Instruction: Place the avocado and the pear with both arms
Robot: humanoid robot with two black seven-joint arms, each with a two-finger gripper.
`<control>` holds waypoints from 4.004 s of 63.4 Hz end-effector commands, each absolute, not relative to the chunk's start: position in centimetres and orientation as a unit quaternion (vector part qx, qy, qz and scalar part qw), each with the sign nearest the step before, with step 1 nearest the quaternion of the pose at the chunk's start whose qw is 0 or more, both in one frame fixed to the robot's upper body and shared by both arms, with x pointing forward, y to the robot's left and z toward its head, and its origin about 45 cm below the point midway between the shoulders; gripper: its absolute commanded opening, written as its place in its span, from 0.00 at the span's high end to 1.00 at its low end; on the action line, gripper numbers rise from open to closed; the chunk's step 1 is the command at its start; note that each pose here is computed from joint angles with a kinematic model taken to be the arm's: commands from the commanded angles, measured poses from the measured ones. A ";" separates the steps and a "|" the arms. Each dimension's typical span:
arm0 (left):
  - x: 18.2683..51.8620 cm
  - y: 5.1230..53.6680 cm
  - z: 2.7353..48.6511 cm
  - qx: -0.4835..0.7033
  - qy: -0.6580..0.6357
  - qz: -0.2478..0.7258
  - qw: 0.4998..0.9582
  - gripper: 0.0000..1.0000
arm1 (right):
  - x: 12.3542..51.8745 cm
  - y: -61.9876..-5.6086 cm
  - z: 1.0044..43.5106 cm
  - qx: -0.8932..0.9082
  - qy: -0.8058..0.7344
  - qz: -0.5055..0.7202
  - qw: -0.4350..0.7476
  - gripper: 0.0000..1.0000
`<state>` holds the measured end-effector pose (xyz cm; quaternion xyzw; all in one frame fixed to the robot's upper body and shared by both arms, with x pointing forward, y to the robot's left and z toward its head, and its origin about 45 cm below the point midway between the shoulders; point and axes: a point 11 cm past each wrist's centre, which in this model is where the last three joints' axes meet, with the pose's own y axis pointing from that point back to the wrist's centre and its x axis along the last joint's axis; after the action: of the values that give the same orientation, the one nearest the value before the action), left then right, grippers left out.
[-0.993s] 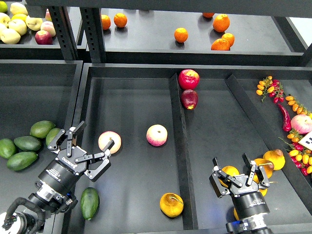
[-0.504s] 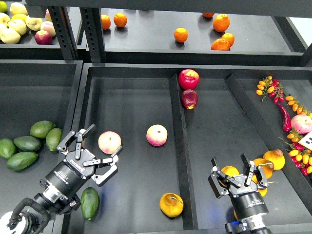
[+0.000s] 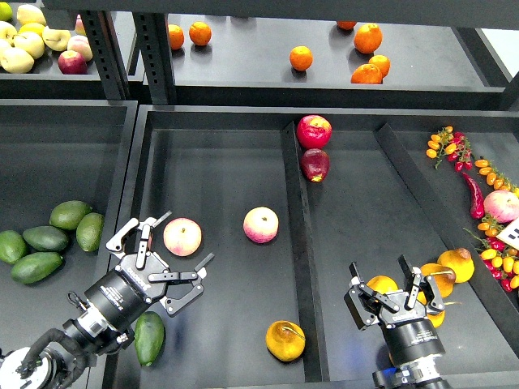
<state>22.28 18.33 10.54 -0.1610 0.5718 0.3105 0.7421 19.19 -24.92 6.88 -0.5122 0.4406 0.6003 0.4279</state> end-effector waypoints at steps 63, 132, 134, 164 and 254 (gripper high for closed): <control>23.4 14.6 9.2 0.166 0.466 0.241 0.835 0.00 | 19.2 -24.1 6.9 -0.521 0.432 0.606 0.418 0.00; 28.4 13.7 13.7 0.526 0.242 0.092 0.810 0.00 | 27.8 -22.4 11.9 -0.567 0.393 0.590 0.419 0.00; 28.2 13.3 13.4 0.530 0.239 0.090 0.809 0.00 | 28.3 -22.2 12.2 -0.569 0.392 0.591 0.417 0.00; 27.1 15.8 9.8 0.606 0.221 0.108 0.756 0.01 | 31.2 -21.4 13.9 -0.573 0.392 0.598 0.401 0.00; 28.7 20.1 6.6 0.678 0.181 0.139 0.699 0.01 | 31.6 -21.0 14.4 -0.580 0.384 0.596 0.401 0.00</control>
<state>28.97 20.05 7.00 0.6772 0.1782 0.1397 0.7001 31.59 -20.96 14.41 -0.5799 0.3847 0.5961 0.4004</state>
